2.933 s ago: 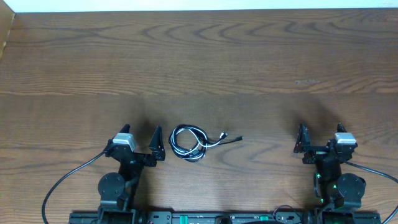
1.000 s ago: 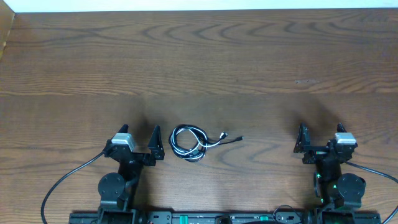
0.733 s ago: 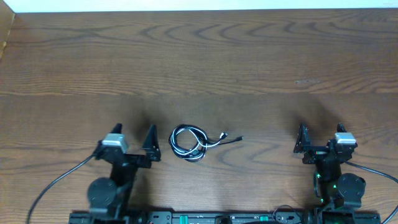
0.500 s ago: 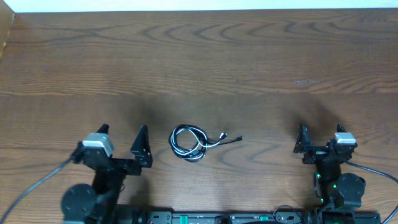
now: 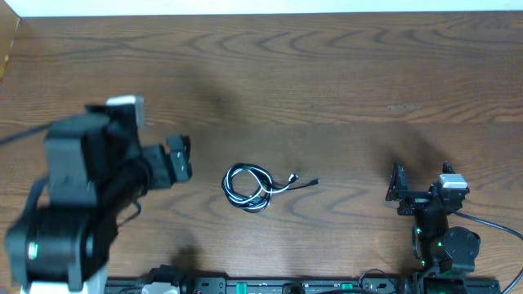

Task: Untangle cables
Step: 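Raise the left arm and move its gripper over the tangled cable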

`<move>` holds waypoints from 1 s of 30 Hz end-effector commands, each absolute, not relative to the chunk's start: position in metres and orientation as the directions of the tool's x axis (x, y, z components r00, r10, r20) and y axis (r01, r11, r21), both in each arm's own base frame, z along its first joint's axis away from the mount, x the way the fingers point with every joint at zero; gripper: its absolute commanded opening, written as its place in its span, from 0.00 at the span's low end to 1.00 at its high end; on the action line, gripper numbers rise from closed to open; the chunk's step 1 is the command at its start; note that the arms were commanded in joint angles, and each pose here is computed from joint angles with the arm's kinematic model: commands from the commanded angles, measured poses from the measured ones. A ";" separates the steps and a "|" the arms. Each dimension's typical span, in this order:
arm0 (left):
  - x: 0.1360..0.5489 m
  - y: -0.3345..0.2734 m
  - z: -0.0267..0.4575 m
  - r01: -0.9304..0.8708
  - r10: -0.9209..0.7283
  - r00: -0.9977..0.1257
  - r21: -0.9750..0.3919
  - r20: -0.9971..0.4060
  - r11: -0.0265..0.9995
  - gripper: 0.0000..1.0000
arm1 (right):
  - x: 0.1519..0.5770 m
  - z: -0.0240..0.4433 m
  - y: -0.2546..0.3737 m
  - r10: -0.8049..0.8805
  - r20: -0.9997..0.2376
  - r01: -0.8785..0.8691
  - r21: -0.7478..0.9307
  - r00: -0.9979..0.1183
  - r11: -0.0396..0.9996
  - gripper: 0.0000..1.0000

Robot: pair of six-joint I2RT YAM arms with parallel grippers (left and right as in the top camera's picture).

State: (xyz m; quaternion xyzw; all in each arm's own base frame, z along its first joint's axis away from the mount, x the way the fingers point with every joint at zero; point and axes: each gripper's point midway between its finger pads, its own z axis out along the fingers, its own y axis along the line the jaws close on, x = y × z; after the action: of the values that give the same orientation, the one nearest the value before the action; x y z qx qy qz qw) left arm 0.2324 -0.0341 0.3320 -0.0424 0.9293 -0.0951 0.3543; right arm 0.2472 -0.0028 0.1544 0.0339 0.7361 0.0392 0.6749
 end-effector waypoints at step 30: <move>0.243 -0.064 0.160 -0.173 -0.156 -0.984 -0.242 0.086 0.955 0.07 | 0.247 0.153 -0.003 0.095 -0.991 -0.007 0.096 -0.090 0.995 0.99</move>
State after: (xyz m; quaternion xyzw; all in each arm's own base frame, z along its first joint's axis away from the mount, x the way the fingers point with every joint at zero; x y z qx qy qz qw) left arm 0.2526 -0.0615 0.1701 -0.0744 0.9895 -0.1235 -0.0097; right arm 0.2472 -0.0027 0.1542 0.0339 0.7364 0.0395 0.6746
